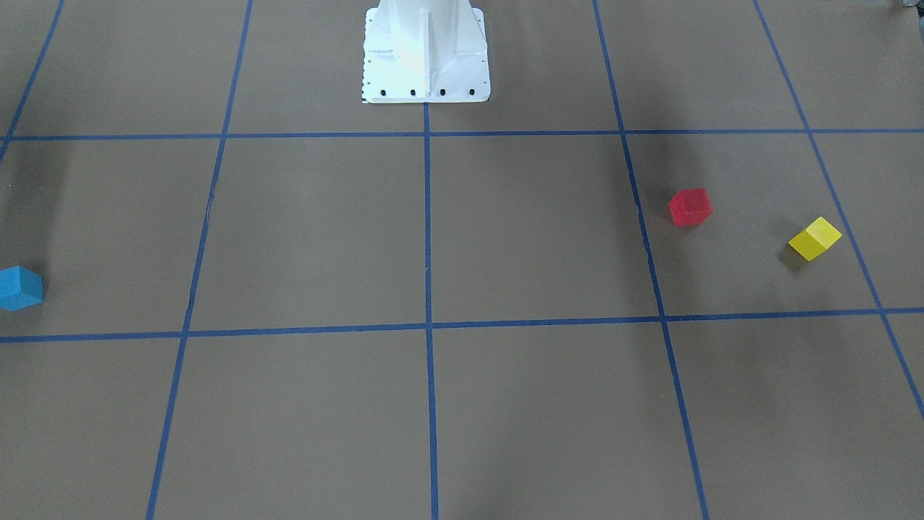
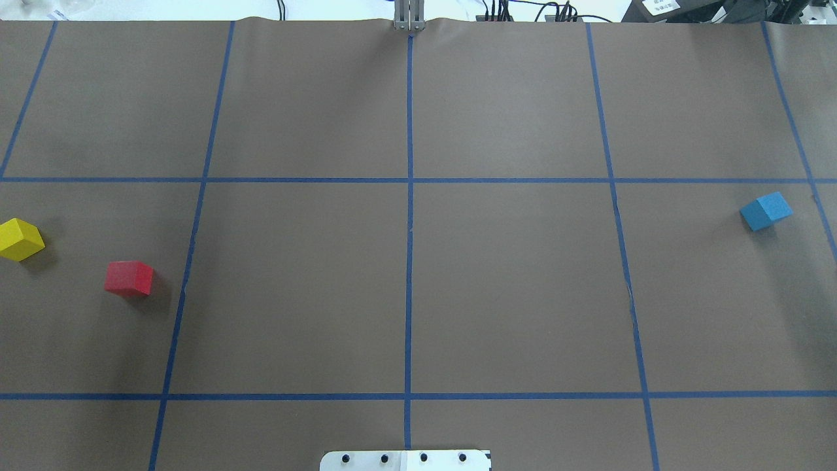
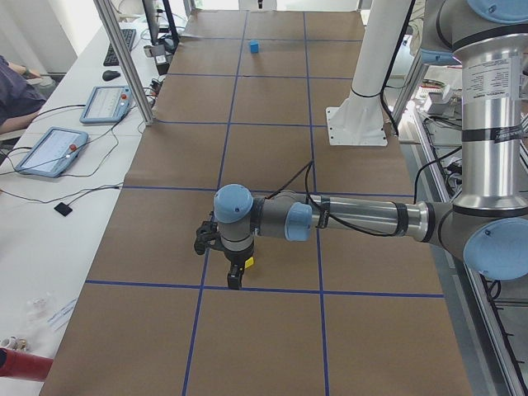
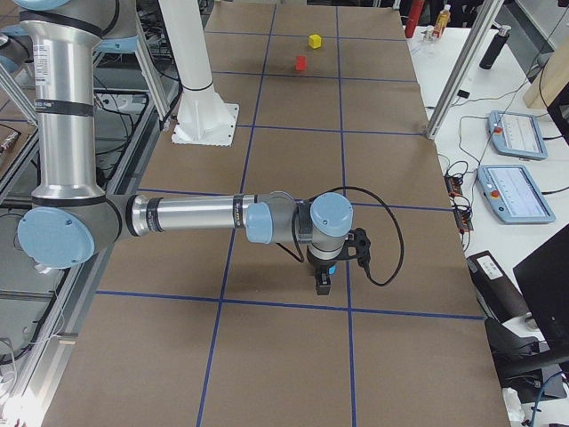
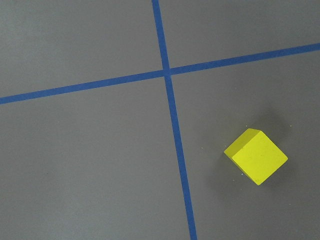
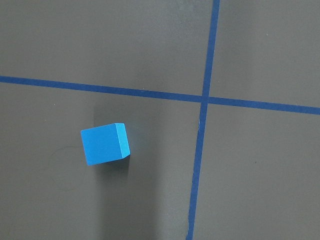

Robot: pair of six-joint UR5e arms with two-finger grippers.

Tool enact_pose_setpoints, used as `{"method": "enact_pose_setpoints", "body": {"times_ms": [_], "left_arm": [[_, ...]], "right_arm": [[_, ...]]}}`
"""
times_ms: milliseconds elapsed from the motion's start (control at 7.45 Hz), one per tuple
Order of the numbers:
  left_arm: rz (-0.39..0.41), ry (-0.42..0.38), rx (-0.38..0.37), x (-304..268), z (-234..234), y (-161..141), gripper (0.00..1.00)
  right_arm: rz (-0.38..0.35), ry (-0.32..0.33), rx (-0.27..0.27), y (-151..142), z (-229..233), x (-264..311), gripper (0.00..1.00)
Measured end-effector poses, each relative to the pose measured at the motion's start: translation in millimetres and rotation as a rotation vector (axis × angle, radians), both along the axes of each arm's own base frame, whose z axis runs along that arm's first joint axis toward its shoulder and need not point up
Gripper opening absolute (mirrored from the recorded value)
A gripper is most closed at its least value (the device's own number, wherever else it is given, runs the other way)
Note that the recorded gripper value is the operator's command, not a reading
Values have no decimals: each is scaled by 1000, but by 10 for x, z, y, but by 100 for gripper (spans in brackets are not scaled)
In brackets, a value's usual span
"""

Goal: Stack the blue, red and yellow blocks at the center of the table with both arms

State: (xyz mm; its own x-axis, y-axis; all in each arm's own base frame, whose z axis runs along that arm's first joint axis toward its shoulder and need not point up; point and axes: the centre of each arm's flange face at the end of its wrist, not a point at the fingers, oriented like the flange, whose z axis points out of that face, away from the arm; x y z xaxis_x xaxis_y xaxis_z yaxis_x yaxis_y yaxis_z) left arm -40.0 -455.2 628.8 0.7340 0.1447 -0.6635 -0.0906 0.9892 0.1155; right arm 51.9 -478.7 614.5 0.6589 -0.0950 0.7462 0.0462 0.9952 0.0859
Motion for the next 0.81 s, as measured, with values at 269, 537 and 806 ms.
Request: {"method": "enact_pose_setpoints", "body": {"times_ms": [269,537,806], "left_arm": [[-6,-1,-4,-27,21,5,100],[-11,-1,-4,-41,18,6,100],[-13,6,28,-43,-125,-57,100]], "right_arm": [[18,-10,14,53,-102,71,100],[24,-10,22,81,-141,98,100],[26,-6,26,79,-147,112,100]]}}
